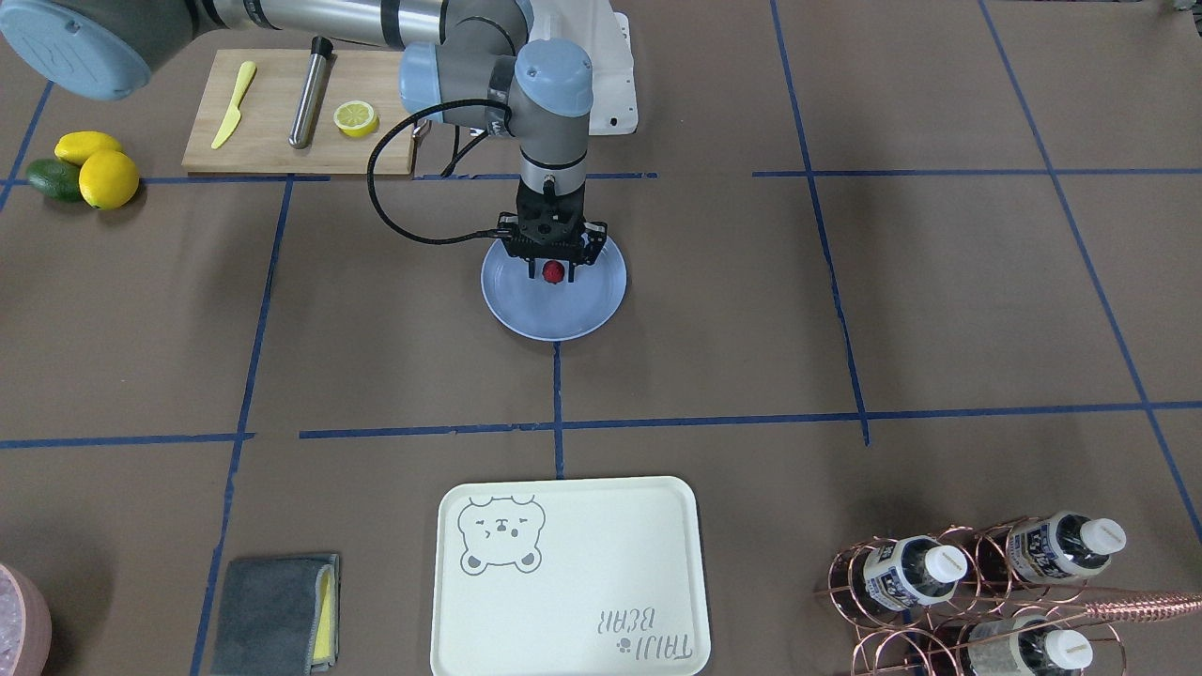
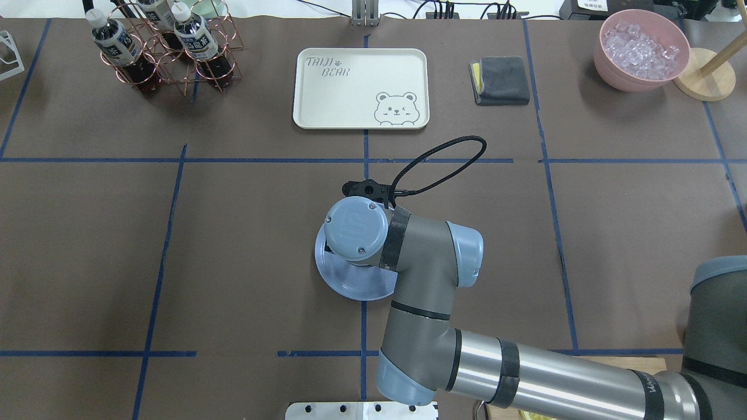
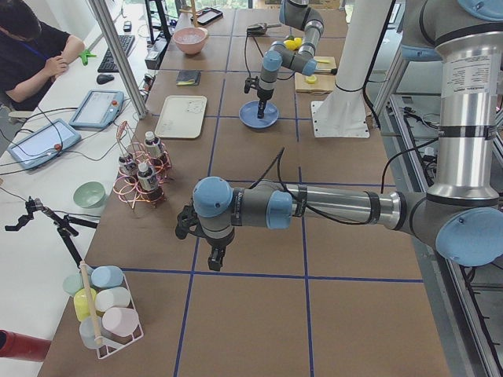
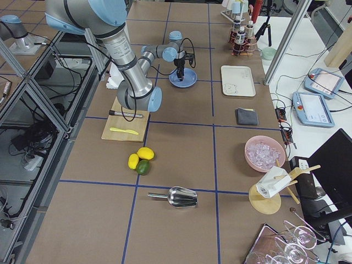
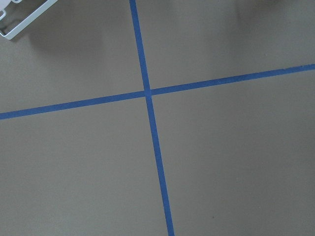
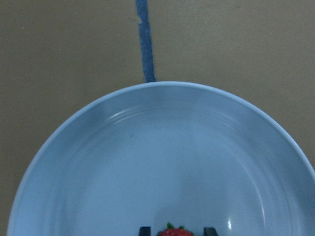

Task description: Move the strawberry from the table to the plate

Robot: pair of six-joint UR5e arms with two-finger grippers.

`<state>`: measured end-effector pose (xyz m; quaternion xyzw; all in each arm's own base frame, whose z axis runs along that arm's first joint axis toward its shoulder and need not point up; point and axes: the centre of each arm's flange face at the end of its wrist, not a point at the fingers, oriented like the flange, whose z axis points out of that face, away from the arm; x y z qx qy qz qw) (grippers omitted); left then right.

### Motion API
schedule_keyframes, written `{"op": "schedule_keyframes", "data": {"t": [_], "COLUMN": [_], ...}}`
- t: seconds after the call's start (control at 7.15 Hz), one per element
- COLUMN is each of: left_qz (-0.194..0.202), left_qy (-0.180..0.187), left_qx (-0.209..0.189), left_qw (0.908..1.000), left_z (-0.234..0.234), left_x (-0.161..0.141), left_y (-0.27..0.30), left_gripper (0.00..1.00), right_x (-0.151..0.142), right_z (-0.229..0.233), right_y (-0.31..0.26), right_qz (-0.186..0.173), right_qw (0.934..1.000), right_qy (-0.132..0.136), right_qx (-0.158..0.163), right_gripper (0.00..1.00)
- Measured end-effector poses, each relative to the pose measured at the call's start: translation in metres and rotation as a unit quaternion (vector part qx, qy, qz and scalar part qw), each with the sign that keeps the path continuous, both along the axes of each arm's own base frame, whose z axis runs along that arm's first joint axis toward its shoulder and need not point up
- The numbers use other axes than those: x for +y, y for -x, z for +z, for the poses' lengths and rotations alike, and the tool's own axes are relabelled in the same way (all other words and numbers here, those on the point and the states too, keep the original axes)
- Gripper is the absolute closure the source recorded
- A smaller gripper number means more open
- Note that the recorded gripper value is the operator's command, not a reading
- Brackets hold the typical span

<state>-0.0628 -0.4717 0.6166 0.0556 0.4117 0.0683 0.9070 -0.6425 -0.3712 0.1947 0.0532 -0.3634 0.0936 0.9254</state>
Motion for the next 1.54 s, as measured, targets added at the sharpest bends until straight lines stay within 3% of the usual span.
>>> {"op": "schedule_keyframes", "data": {"t": [0.28, 0.56, 0.84, 0.98, 1.12, 1.26, 1.4, 1.54], "left_qz": [0.0, 0.0, 0.0, 0.0, 0.0, 0.0, 0.0, 0.0], "left_qy": [0.001, 0.002, 0.002, 0.002, 0.001, -0.001, -0.004, -0.009], "left_qx": [0.0, 0.0, 0.0, 0.0, 0.0, -0.001, -0.001, -0.001], "left_qw": [1.0, 1.0, 1.0, 1.0, 1.0, 1.0, 1.0, 1.0], "left_z": [0.001, 0.002, 0.002, 0.002, 0.001, 0.001, 0.001, 0.0], "left_x": [0.0, 0.0, 0.0, 0.0, 0.0, 0.0, 0.0, -0.001], "left_y": [0.0, 0.0, 0.0, 0.0, 0.0, 0.0, 0.0, 0.0], "left_gripper": [0.0, 0.0, 0.0, 0.0, 0.0, 0.0, 0.0, 0.0], "right_x": [-0.035, -0.11, -0.188, -0.217, -0.23, -0.228, -0.211, -0.186], "right_z": [-0.016, -0.003, 0.067, 0.12, 0.176, 0.23, 0.286, 0.342], "right_y": [-0.048, -0.151, -0.286, -0.364, -0.439, -0.502, -0.555, -0.599], "right_qz": [0.004, -0.02, -0.072, -0.109, -0.14, -0.158, -0.162, -0.15], "right_qw": [0.9999, 0.9996, 0.996, 0.9907, 0.9845, 0.981, 0.9815, 0.9842], "right_qy": [-0.008, -0.018, -0.046, -0.068, -0.082, -0.08, -0.058, -0.019], "right_qx": [-0.007, 0.002, 0.025, 0.045, 0.065, 0.078, 0.085, 0.092], "right_gripper": [0.0, 0.0, 0.0, 0.0, 0.0, 0.0, 0.0, 0.0]}}
